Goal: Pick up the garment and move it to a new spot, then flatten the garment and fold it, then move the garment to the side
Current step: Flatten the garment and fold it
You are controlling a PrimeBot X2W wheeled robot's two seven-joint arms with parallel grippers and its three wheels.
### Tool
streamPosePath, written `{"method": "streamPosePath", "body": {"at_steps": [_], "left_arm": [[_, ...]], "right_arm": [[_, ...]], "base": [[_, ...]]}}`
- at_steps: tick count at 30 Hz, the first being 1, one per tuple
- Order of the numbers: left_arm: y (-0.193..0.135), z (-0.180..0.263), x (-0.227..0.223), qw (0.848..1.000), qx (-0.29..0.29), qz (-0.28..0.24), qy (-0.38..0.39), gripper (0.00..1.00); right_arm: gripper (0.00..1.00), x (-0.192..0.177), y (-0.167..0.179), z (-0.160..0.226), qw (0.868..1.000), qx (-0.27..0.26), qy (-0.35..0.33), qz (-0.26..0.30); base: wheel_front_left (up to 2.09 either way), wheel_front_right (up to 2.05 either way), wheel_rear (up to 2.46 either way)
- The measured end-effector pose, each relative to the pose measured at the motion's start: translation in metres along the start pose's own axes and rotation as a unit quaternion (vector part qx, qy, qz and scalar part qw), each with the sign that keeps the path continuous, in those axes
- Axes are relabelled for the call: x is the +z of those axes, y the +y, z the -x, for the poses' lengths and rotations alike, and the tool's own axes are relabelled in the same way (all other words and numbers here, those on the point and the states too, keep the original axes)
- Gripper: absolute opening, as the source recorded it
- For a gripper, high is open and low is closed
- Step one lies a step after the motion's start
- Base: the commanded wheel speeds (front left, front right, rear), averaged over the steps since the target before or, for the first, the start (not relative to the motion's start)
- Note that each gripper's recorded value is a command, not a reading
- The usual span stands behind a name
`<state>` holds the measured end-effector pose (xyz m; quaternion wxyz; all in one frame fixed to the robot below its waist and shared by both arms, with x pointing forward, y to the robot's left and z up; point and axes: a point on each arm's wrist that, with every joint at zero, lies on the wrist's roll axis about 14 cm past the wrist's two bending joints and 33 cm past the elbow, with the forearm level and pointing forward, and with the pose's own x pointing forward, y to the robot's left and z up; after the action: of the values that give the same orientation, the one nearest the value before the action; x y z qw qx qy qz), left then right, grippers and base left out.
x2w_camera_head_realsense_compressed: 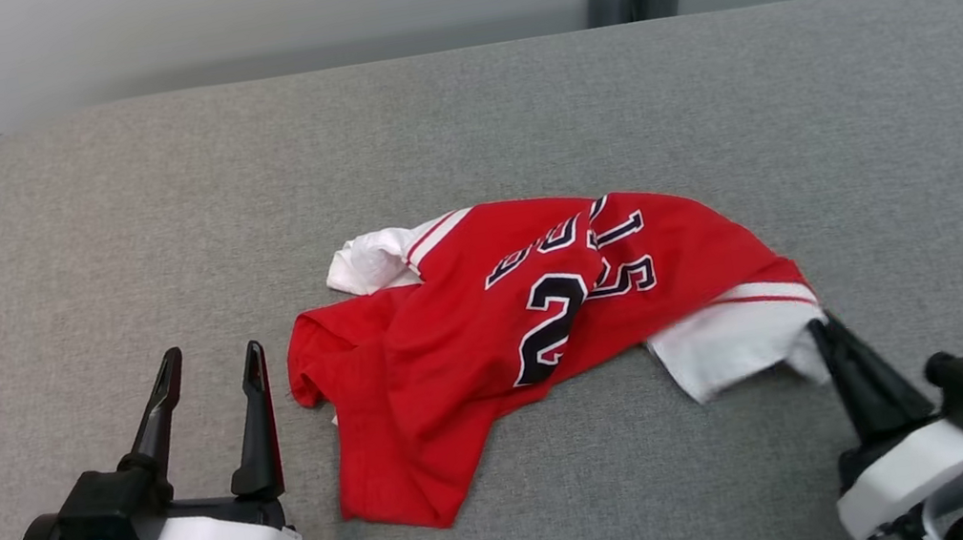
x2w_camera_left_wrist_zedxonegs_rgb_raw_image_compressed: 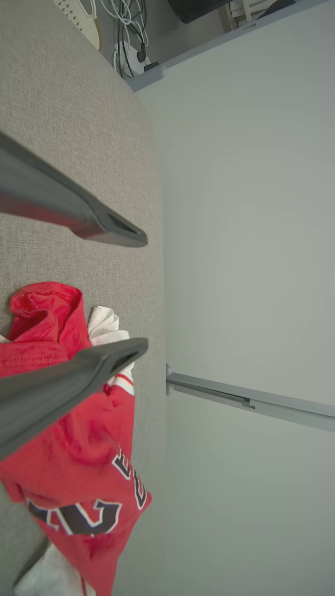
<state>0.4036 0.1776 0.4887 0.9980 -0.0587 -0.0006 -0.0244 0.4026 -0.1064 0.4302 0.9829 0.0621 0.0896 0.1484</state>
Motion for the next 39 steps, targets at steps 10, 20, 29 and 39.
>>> {"method": "streamPosePath", "body": {"at_steps": [10,20,29,39], "left_arm": [[-0.008,-0.007,-0.001,1.0,-0.015,-0.002,0.0,1.0],[-0.007,-0.009,-0.003,1.0,-0.014,-0.003,0.002,1.0],[-0.009,-0.009,0.004,1.0,-0.015,-0.004,-0.01,1.0],[-0.01,0.006,0.009,1.0,-0.009,-0.003,-0.016,1.0]], "right_arm": [[0.0,0.076,-0.071,0.026,0.989,-0.101,-0.094,0.045],[0.0,0.01,-0.127,0.054,0.98,-0.199,0.003,-0.009],[1.0,-0.027,-0.117,0.051,0.978,-0.199,0.031,-0.048],[1.0,0.047,-0.094,0.049,0.983,-0.161,-0.09,-0.013]], "base": [[0.0,0.0,0.0],[0.0,0.0,0.0],[0.0,0.0,0.0],[0.0,0.0,0.0]]}}
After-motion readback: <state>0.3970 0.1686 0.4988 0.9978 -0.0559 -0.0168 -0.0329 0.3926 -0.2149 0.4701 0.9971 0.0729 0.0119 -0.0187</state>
